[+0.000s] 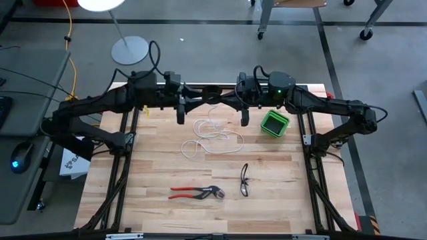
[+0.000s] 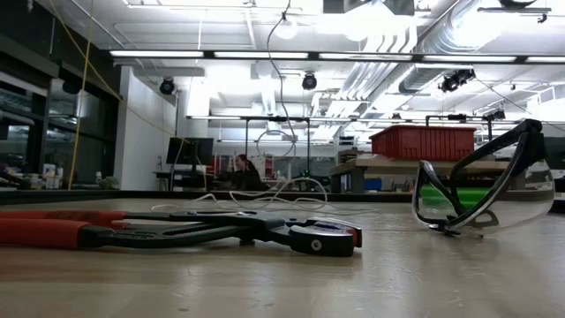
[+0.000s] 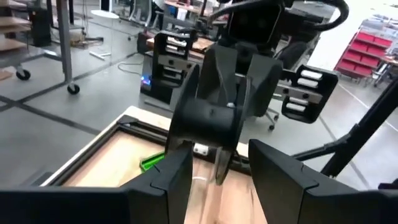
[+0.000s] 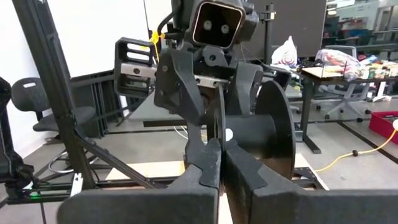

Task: Coil cords
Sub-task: Coil the wire into the spool

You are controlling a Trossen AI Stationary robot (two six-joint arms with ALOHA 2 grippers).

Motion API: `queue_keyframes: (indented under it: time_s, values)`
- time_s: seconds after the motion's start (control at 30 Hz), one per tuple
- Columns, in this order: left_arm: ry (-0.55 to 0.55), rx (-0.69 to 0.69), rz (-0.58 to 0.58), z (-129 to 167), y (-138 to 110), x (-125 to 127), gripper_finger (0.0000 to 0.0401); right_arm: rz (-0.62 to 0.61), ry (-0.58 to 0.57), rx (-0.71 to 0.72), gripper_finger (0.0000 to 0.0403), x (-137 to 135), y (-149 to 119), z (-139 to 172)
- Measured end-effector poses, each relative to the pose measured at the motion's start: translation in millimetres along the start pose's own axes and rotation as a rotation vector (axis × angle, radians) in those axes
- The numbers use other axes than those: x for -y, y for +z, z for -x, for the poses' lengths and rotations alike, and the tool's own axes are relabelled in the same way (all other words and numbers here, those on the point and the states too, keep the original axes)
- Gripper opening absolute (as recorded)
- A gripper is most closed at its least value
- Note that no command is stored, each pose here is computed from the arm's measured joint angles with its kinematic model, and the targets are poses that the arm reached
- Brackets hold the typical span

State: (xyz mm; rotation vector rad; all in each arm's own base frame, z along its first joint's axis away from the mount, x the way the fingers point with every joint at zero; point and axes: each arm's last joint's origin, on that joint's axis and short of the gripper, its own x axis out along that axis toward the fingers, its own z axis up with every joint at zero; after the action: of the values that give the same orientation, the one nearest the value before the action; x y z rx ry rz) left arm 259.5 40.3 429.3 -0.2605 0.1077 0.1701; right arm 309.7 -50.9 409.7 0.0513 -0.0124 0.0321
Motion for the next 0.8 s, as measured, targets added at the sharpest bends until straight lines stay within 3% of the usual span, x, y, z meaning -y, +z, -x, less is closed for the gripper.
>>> queue_keyframes:
  time_s: [0.2,0.4,0.53,0.67,0.8]
  values:
    - [-0.093,0.026,-0.021,0,3,5,0.0137,-0.008,0.0,0.0,0.0,0,0,0]
    - [-0.083,0.015,-0.018,-1,2,5,0.0018,-0.01,0.014,0.0,0.0,-1,0,0]
    - [-0.079,0.012,0.024,-2,1,5,0.0005,-0.009,0.032,0.012,0.0008,-3,1,0]
    - [-0.07,0.022,0.105,2,4,1,0.0003,0.005,0.032,-0.004,0.006,-5,0,-1]
    - [-0.019,0.038,0.209,29,23,-6,0.0002,-0.065,0.008,-0.088,0.0139,-4,-9,0]
